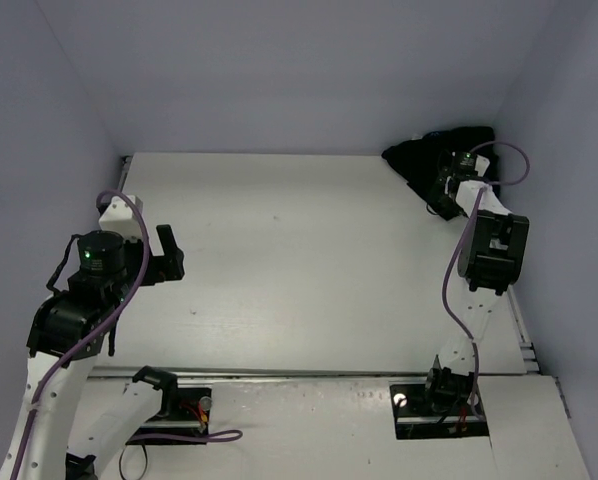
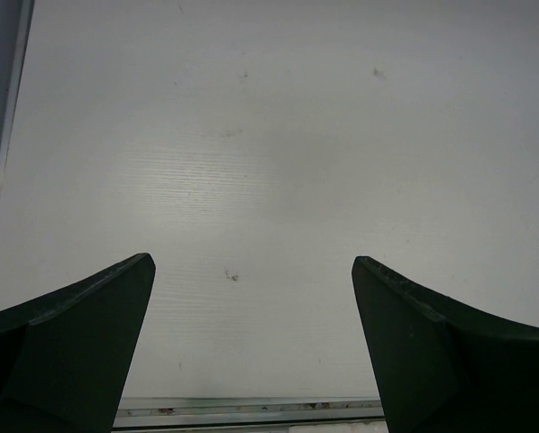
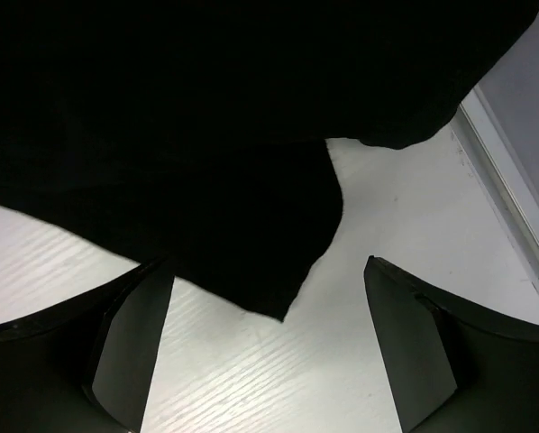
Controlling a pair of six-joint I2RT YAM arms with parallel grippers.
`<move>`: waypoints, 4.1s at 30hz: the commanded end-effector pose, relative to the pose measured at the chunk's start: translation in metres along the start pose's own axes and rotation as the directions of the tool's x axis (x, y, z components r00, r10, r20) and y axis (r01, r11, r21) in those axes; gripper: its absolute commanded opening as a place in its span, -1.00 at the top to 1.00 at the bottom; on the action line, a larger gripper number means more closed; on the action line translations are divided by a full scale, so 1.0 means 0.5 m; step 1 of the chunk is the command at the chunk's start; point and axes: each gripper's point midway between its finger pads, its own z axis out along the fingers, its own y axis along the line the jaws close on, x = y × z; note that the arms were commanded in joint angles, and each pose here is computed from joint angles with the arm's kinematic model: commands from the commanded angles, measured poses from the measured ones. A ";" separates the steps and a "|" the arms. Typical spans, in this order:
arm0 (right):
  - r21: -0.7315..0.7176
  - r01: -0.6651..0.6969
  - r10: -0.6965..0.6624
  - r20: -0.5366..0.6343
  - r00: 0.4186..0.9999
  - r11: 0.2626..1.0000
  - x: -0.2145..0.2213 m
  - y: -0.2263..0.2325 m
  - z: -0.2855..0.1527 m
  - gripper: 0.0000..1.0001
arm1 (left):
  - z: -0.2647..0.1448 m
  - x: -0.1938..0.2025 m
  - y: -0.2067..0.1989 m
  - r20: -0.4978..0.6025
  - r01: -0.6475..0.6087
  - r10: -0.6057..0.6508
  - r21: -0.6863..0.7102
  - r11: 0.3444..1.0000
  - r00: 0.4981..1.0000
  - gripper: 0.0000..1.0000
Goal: Fold and stack the t-shirts
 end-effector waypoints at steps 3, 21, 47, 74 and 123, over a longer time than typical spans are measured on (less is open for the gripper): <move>-0.035 -0.038 0.040 0.056 0.998 0.999 -0.051 -0.002 -0.008 -0.66 | 0.003 -0.013 -0.010 0.028 0.022 -0.022 0.018 1.000 0.999 -0.82; -0.016 0.008 -0.009 -0.063 0.998 1.000 0.060 -0.006 0.042 -0.07 | -0.012 -0.023 -0.003 0.054 0.022 -0.023 0.007 1.000 0.998 -0.82; -0.617 0.463 0.124 0.675 0.728 0.636 -0.319 0.382 -0.942 1.00 | -0.140 -0.206 -0.030 0.299 0.044 -0.069 0.090 0.995 0.952 -0.82; -0.817 0.570 -0.059 0.567 0.821 0.080 0.147 0.694 -1.215 1.00 | -0.213 -0.158 -0.057 0.287 0.043 -0.111 0.233 0.972 0.952 -0.82; -0.356 0.379 -0.457 -0.166 0.874 0.854 0.528 0.290 -0.375 0.74 | 0.004 0.041 -0.016 -0.085 0.028 -0.025 0.033 0.999 0.996 -0.82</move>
